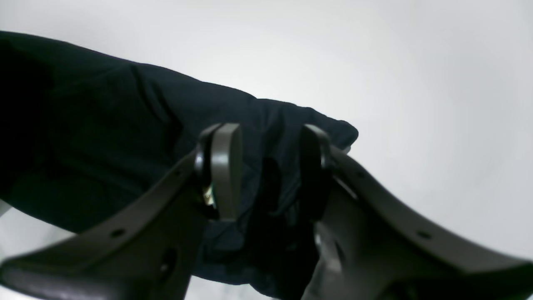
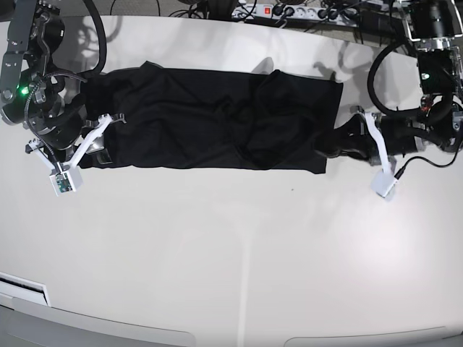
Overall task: Layout the t-shirt on the table in an organized manner, then fold the t-shirt properly
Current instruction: 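Press and smooth the folded end with the left gripper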
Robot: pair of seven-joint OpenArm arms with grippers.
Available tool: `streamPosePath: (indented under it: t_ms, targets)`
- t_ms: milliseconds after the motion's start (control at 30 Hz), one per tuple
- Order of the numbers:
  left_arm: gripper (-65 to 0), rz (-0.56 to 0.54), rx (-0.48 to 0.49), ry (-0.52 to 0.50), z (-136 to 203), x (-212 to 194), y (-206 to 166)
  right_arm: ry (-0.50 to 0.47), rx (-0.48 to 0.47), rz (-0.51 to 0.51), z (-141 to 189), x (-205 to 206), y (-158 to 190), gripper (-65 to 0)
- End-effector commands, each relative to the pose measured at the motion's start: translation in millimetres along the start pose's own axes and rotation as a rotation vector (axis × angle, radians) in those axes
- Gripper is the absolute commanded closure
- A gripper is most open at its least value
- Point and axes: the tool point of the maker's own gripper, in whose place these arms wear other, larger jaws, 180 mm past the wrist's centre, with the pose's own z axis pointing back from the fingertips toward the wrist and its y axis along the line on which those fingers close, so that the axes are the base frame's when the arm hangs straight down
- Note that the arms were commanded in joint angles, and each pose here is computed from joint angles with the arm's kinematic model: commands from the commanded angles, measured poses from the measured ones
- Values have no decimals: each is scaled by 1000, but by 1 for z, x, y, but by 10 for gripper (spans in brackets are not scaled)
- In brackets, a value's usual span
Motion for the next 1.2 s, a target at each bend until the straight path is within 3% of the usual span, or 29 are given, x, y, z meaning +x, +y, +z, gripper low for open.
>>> streamPosePath:
  t_ms: [0, 200, 433, 633, 800, 933, 1033, 1167]
  targets:
    - [0, -28, 28, -45, 5, 13, 4, -53, -5, 5, 3, 15, -3, -255]
    - [0, 36, 264, -28, 9, 2, 45, -54, -4, 5, 3, 15, -3, -255]
    - [0, 61, 256, 29, -4, -15, 39, -85, -4, 5, 4, 21, -3, -255]
    - [0, 2, 100, 173, -35, -47, -2, -98, -4, 6, 4, 23, -2, -255]
    - [0, -48, -178, 221, -54, -63, -64, -98, -5, 5, 4, 23, -3, -255]
    - [0, 0, -379, 183, -56, -57, -107, -98, -4, 6, 4, 23, -2, -255]
    - [0, 17, -441, 168, -56, -54, -119, -98, -4, 6, 4, 23, -2, -255]
    - [0, 26, -446, 109, -47, -37, -113, -98, -4, 6, 4, 23, -2, -255]
